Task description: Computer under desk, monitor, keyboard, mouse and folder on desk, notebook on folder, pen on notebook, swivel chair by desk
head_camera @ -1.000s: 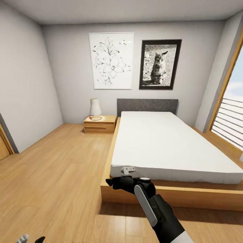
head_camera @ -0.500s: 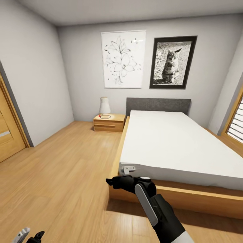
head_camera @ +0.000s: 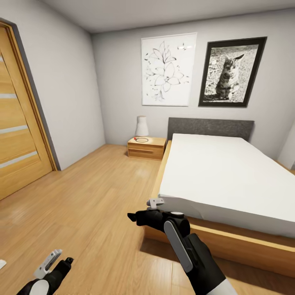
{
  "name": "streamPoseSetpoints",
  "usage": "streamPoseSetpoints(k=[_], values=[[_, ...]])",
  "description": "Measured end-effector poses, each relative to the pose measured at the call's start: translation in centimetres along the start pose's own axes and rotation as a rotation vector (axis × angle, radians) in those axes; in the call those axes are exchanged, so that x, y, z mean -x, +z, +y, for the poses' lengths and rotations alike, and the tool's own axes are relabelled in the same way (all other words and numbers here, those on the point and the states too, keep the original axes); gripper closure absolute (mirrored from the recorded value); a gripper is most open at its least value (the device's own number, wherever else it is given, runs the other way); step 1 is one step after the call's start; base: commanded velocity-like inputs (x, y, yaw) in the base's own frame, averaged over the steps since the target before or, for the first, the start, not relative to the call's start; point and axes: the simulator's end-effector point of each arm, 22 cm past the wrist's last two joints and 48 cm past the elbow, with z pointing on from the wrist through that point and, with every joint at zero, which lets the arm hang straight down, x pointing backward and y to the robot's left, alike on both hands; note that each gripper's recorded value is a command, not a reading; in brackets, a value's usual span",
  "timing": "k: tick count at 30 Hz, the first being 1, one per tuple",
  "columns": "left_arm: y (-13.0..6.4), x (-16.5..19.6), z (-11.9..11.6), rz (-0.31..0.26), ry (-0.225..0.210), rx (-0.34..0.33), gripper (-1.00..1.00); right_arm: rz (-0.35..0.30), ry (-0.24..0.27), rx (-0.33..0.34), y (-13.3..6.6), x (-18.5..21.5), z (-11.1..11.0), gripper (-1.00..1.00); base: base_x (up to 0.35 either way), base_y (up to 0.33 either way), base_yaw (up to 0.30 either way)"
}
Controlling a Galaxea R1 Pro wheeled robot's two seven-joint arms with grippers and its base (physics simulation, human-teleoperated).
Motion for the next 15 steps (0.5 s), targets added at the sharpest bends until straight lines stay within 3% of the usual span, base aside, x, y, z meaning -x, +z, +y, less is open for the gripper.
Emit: streamPoseSetpoints(k=[15], values=[[2.2, -2.4, 1.5, 0.027, 0.030, 0.023, -1.00, -0.008, -0.003, -0.002, 0.7, -1.7, -0.7, -1.00, 0.000, 0.000, 0.231]])
